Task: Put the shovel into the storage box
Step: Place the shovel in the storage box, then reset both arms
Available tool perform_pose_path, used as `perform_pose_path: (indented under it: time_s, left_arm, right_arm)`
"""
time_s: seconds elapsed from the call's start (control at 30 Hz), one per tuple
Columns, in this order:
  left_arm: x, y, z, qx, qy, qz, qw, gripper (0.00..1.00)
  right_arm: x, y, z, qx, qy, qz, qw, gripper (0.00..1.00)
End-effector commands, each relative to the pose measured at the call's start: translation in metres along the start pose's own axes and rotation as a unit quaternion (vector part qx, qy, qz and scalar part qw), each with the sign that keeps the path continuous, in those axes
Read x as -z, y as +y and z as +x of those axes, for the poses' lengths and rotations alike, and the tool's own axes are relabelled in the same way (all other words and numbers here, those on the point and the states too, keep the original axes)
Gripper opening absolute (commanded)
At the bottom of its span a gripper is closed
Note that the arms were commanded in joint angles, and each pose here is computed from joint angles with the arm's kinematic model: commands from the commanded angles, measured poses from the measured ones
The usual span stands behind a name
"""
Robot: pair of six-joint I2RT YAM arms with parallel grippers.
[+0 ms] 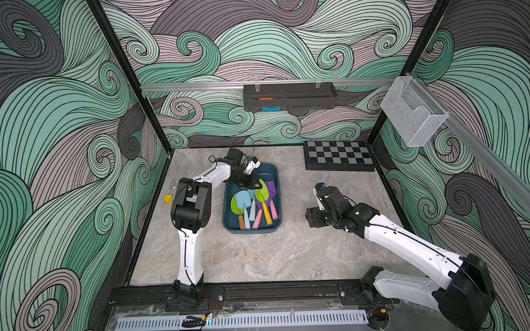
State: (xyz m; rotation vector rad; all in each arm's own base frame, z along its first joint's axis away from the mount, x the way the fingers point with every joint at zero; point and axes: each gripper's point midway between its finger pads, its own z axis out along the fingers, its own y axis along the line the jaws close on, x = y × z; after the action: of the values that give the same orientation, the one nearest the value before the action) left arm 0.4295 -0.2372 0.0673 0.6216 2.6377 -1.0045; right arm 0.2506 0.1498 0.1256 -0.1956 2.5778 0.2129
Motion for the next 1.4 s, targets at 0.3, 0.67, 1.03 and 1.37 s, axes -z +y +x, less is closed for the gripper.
perform_pose_path:
  time_s: [0.3,0.67,1.03,1.37]
  left_arm:
    - [0.022,-0.012,-0.019,-0.005,-0.02,-0.019,1.0,0.35]
    - [0.1,-0.034,-0.048,-0.028,-0.098,-0.112,0.989,0.5]
    - [0.203,0.055,0.022,0.089,-0.232,-0.348,0.904,0.6]
    - [0.252,0.139,0.105,0.166,-0.314,-0.439,0.825,0.63]
  right_arm:
    - [-0.004,-0.001,0.002,-0.011,-0.008,-0.015,1.0,0.8]
    - [-0.004,-0.013,-0.011,-0.022,-0.02,-0.014,0.999,0.83]
    - [-0.007,-0.081,-0.057,-0.089,-0.067,0.013,0.994,0.99]
    - [-0.024,-0.12,-0.072,-0.063,-0.212,0.035,0.975,0.99]
